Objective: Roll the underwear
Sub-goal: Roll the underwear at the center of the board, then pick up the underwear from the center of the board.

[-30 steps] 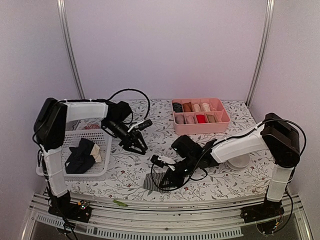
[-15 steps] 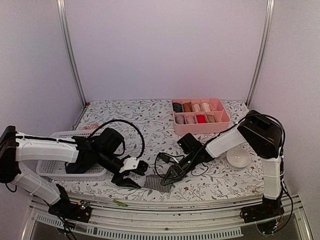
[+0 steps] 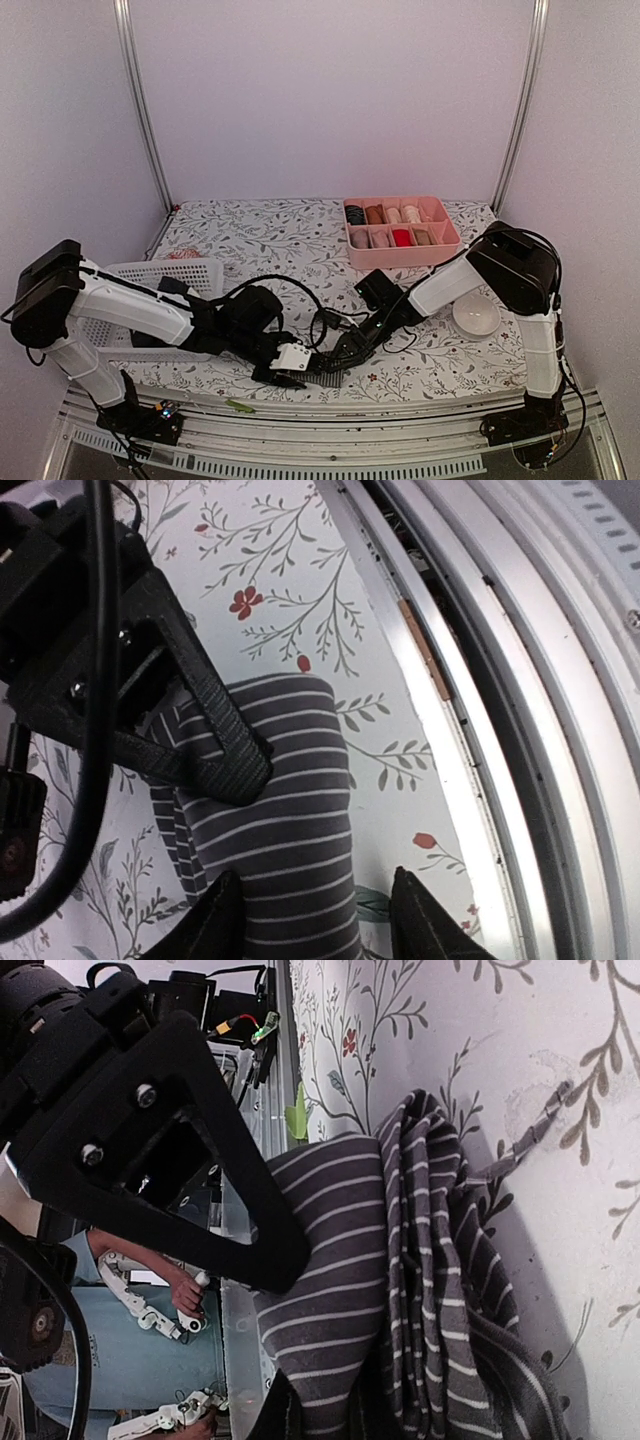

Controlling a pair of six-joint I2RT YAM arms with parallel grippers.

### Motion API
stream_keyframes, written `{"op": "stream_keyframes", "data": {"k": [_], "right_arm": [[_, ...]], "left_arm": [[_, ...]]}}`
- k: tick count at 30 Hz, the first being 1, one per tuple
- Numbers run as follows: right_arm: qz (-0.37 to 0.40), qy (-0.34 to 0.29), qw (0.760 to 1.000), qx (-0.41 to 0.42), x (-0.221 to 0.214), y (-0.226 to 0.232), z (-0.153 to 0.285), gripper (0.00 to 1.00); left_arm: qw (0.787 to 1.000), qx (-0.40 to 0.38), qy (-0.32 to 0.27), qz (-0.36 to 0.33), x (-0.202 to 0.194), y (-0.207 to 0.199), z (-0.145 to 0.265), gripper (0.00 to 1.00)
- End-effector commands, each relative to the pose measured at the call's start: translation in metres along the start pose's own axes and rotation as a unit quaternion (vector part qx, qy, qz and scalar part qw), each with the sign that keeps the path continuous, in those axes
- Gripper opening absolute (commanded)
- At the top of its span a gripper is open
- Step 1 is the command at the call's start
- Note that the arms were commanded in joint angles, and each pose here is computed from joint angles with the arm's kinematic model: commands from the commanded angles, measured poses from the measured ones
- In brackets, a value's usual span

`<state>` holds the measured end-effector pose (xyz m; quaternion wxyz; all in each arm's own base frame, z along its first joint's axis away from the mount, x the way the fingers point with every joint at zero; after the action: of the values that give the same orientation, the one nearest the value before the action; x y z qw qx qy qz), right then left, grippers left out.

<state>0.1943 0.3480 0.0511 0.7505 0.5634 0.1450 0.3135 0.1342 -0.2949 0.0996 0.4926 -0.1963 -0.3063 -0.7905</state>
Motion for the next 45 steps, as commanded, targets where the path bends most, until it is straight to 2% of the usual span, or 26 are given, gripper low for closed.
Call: {"op": "stream_keyframes", "data": {"k": [1,4,6,8,12,17,20,24,30,31,36,45], "right_arm": [[-0.103,0.019,0.991,-0.087,-0.032,-0.05,-0.006,0.0],[-0.092,0.006,0.991,-0.1,-0.026,-0.044,-0.001,0.03],[-0.067,-0.016,0.99,-0.122,-0.019,-0.032,0.009,0.21],[-0.03,-0.047,0.986,-0.156,-0.013,-0.014,0.023,0.38],[0.056,-0.117,0.964,-0.234,-0.009,0.024,0.052,0.55],[0.112,-0.161,0.934,-0.298,-0.023,0.056,0.077,0.63],[0.146,-0.158,0.915,-0.342,-0.034,0.069,0.077,0.65],[0.215,-0.127,0.886,-0.391,-0.041,0.089,0.054,0.65],[0.285,-0.083,0.85,-0.435,-0.025,0.1,0.017,0.66],[0.296,-0.075,0.843,-0.442,-0.022,0.1,0.011,0.66],[0.329,-0.033,0.809,-0.486,-0.009,0.088,-0.013,0.67],[0.349,0.017,0.773,-0.53,-0.005,0.061,-0.029,0.68]], "left_arm": [[0.999,0.016,0.028,-0.023,-0.005,0.002,-0.012,0.43],[0.999,-0.003,0.042,-0.017,-0.009,0.001,-0.011,0.24],[0.999,-0.024,0.04,0.003,-0.011,0.003,-0.005,0.1],[0.998,-0.05,0.039,0.03,-0.015,0.007,-0.001,0.01],[0.987,-0.111,0.042,0.109,-0.027,0.022,0.004,0.0],[0.953,-0.231,0.034,0.192,-0.037,0.035,0.002,0.0],[0.925,-0.295,0.04,0.235,-0.044,0.042,-0.008,0.0],[0.895,-0.341,0.023,0.288,-0.046,0.063,-0.017,0.0],[0.833,-0.415,0.008,0.365,-0.065,0.079,-0.04,0.0],[0.829,-0.416,0.008,0.374,-0.068,0.082,-0.045,0.0],[0.83,-0.409,0.018,0.378,-0.078,0.092,-0.059,0.0],[0.838,-0.392,0.01,0.38,-0.082,0.107,-0.072,0.0]]}}
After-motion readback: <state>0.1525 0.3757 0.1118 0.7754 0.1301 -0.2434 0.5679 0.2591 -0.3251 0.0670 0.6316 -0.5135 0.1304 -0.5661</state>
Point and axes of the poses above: each gripper's point midway between its finger pads, its own z axis back along the fingers, its own y axis along the line the jaws close on, x = y × z, the point moved 8 cm from there along z, back along the fingers, and after that the axes turned 5 degrees about -z, right-handed, at the moved point
